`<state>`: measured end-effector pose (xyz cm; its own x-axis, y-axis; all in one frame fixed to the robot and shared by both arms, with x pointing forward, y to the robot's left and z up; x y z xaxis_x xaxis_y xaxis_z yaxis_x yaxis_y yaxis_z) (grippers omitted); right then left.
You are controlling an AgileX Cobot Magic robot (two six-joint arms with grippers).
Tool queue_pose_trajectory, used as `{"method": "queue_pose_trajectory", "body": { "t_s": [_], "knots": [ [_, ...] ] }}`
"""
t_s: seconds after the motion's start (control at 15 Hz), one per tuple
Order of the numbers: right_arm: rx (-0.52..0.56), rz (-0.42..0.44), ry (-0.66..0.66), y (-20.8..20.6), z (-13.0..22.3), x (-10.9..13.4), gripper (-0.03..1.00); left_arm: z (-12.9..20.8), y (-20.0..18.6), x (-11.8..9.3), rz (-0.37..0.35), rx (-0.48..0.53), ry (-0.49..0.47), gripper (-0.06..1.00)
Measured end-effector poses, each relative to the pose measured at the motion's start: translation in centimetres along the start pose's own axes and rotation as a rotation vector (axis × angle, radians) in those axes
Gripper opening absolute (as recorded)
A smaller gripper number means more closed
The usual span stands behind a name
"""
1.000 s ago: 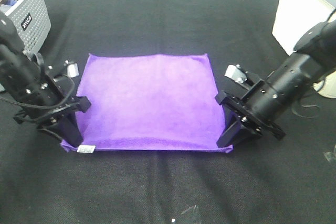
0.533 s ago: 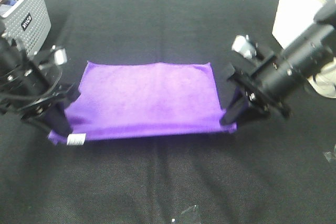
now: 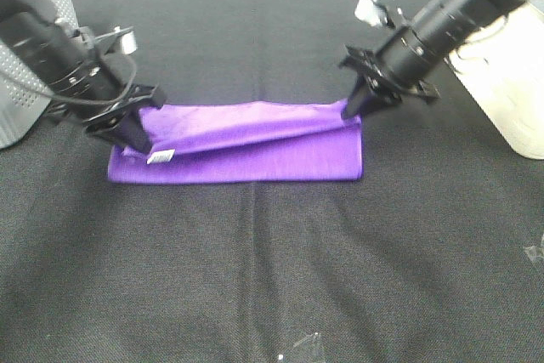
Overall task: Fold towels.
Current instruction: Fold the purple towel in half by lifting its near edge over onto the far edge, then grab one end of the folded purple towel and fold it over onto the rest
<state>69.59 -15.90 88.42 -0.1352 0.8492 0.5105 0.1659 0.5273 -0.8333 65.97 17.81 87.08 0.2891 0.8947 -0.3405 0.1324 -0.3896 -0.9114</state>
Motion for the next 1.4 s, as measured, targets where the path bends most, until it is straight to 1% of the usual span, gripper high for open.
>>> {"method": "queue_pose_trajectory", "body": {
  "t_s": [0.07,0.13,0.2,0.27,0.47,0.67,0.8,1.13,1.2,1.4],
  "knots": [
    [0.0,0.0,0.0,0.0,0.0,0.0,0.01,0.0,0.0,0.0,0.0,0.0,0.0,0.0],
    [-0.02,0.0,-0.005,0.5,-1.2,-0.2,0.01,-1.0,0.6,0.4,-0.008,-0.014,0.006,0.0],
    [-0.039,0.01,-0.001,1.9,-2.6,-1.0,0.01,-2.6,1.5,1.0,-0.021,-0.041,0.022,0.0],
    [-0.039,0.01,-0.001,1.9,-2.6,-1.0,0.01,-2.6,1.5,1.0,-0.021,-0.041,0.022,0.0],
    [-0.061,0.03,0.009,3.0,-3.8,-1.8,0.01,-4.8,1.7,1.5,-0.041,-0.114,0.037,0.0],
    [-0.079,0.033,0.006,3.0,-4.2,-1.8,0.01,-5.7,1.9,1.7,-0.05,-0.146,0.04,0.0],
    [-0.096,0.036,0.008,2.9,-4.5,-1.9,0.01,-6.3,1.8,1.9,-0.059,-0.187,0.035,0.03],
    [-0.131,0.044,0.022,2.9,-4.9,-2.0,0.01,-7.2,2.3,2.4,-0.075,-0.244,0.022,0.14],
    [-0.14,0.046,0.022,2.9,-5.1,-2.0,0.01,-7.4,2.4,2.5,-0.08,-0.254,0.02,0.17],
    [-0.15,0.05,0.021,2.8,-5.2,-2.1,0.04,-8.0,2.4,2.8,-0.099,-0.298,0.018,0.33]
  ]
}}
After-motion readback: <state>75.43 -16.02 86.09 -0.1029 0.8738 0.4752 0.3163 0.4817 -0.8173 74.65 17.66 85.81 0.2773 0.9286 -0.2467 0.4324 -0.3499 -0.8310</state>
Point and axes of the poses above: a point on each arm's last joint axis where the gripper is mounted, y pointing out along that axis toward the gripper, x along the wrist's bending axis when the last joint is at zero, z = x × y, the point moved 5 cm from there along y, pointing out along that axis toward the gripper, and after that the axes turned 4 degrees about y, right-handed, at the moved point
